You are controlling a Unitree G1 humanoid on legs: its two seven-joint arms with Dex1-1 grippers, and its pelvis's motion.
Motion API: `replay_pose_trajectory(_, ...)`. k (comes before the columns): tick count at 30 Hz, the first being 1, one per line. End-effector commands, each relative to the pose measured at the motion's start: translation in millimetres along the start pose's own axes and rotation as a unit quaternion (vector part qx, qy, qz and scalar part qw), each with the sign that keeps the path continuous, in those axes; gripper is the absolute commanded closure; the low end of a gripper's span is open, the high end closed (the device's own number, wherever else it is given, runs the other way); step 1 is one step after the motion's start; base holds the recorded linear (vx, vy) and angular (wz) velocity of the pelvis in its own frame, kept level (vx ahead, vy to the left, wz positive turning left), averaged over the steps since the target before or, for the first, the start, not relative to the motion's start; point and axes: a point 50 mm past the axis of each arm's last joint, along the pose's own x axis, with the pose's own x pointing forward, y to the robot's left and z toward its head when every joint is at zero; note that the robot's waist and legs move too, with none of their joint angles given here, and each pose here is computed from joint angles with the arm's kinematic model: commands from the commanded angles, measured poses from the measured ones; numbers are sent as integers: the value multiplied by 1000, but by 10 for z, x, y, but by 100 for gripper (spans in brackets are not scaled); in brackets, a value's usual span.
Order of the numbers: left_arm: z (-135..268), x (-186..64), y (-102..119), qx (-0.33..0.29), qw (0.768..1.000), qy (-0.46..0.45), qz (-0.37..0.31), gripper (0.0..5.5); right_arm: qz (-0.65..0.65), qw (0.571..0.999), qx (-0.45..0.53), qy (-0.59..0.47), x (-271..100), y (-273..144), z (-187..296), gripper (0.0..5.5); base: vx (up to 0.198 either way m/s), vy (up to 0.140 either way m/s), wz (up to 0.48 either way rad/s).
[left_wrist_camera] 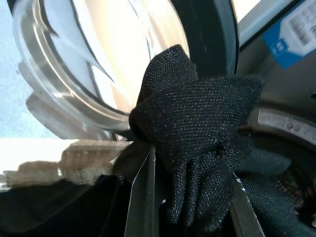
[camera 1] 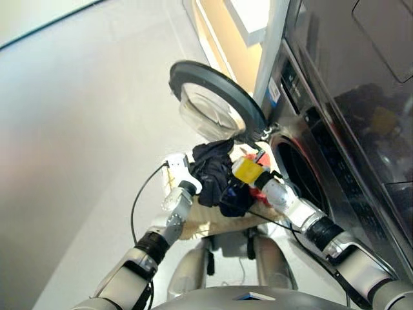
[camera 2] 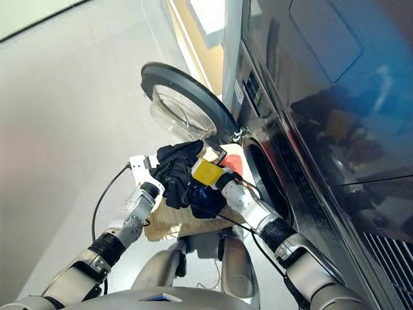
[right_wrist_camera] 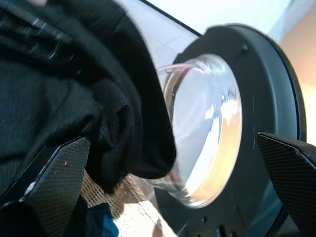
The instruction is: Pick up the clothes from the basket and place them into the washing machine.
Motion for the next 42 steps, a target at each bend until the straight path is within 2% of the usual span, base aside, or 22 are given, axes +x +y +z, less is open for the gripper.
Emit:
replay_pose_trajectory(1,89,-3,-29,17,999,-22,-27,550,43,998,2,-36,-41,234,113,0,82,-28,22)
replay_pose_trajectory(6,36,-27,-35,8,999,-11,-29,550,82,996,-20,-39,-50,367,130,0,59,-22,9)
replay_pose_trajectory(13,11,-40,-347,-32,994,-3,-101,550,94,994,-27,-56,89,430,257,0,37,-16,9)
replay_pose_trajectory(17,-2,-69,-447,-44,991,4,-128,550,95,993,-33,-60,101,442,284,0,0,0,0)
replay_pose_trajectory(19,52,-116,-536,-65,986,-1,-154,550,75,994,-38,-73,30,356,322,0,0,0,0)
replay_pose_trajectory(24,99,-192,-594,-76,981,5,-181,550,34,993,-37,-111,-196,139,449,0,0,0,0)
replay_pose_trajectory(25,96,-194,-598,-76,980,6,-181,550,34,993,-36,-110,-204,136,447,30,0,0,0)
replay_pose_trajectory(26,127,-215,-591,-72,980,5,-187,550,23,992,-31,-120,-301,75,483,418,0,0,0)
replay_pose_trajectory(27,134,-222,-585,-68,980,6,-188,550,20,992,-27,-122,-342,58,491,550,0,0,0)
replay_pose_trajectory(34,144,-245,-544,-58,981,7,-187,550,22,993,10,-116,-558,41,458,550,0,0,0)
replay_pose_trajectory(35,149,-241,-536,-60,981,3,-182,416,21,993,17,-111,-557,52,443,550,0,0,0)
replay_pose_trajectory(36,160,-233,-533,-57,982,0,-181,60,15,994,23,-107,-566,47,428,550,0,0,0)
replay_pose_trajectory(37,169,-234,-521,-57,983,-4,-176,0,10,994,35,-105,-569,49,421,550,0,0,0)
replay_pose_trajectory(42,202,-232,-439,-64,988,-28,-138,0,-37,986,140,-84,-535,78,354,550,0,0,0)
